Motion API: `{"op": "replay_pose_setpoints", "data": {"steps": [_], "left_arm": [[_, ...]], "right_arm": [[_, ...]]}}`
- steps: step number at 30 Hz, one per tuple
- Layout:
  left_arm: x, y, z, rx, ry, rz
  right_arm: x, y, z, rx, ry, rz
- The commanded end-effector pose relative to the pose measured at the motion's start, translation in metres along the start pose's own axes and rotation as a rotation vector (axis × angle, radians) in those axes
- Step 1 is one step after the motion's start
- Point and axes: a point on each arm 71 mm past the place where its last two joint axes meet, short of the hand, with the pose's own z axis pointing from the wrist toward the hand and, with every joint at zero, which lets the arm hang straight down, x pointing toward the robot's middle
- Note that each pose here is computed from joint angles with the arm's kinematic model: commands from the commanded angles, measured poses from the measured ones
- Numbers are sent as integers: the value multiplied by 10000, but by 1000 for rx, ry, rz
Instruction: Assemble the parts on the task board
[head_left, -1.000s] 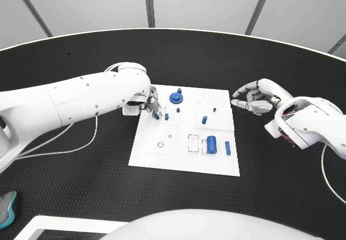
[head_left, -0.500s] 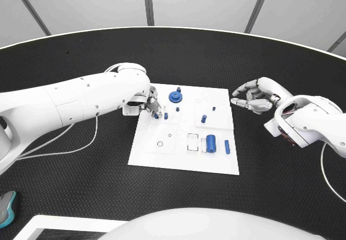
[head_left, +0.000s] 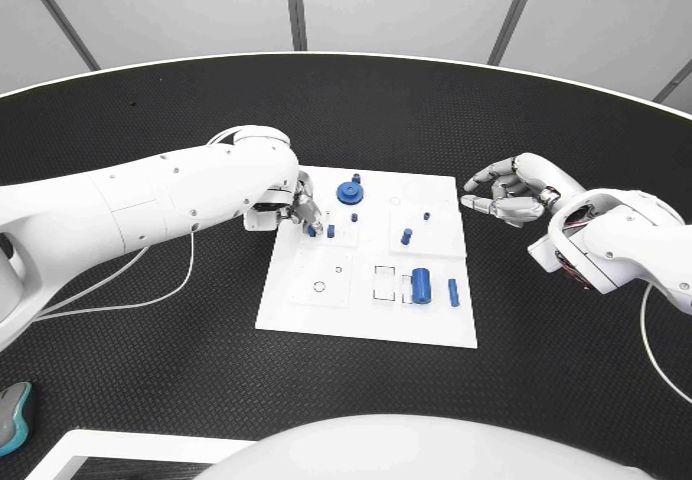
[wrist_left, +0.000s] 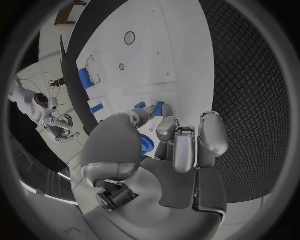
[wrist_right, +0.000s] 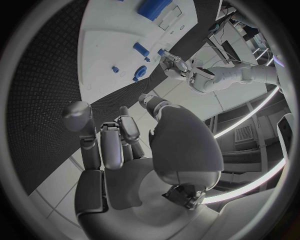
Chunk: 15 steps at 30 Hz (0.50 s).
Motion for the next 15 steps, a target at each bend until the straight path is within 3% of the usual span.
{"op": "replay_pose_setpoints", "data": {"steps": [1,15], "left_arm": [[-1,16,3,-16,2,-1],[-13,62,13,-38,3,-6]], "right_arm": [[-2,-1,-2,0,0,0],[-3,-2,-7,1,0,0]]}}
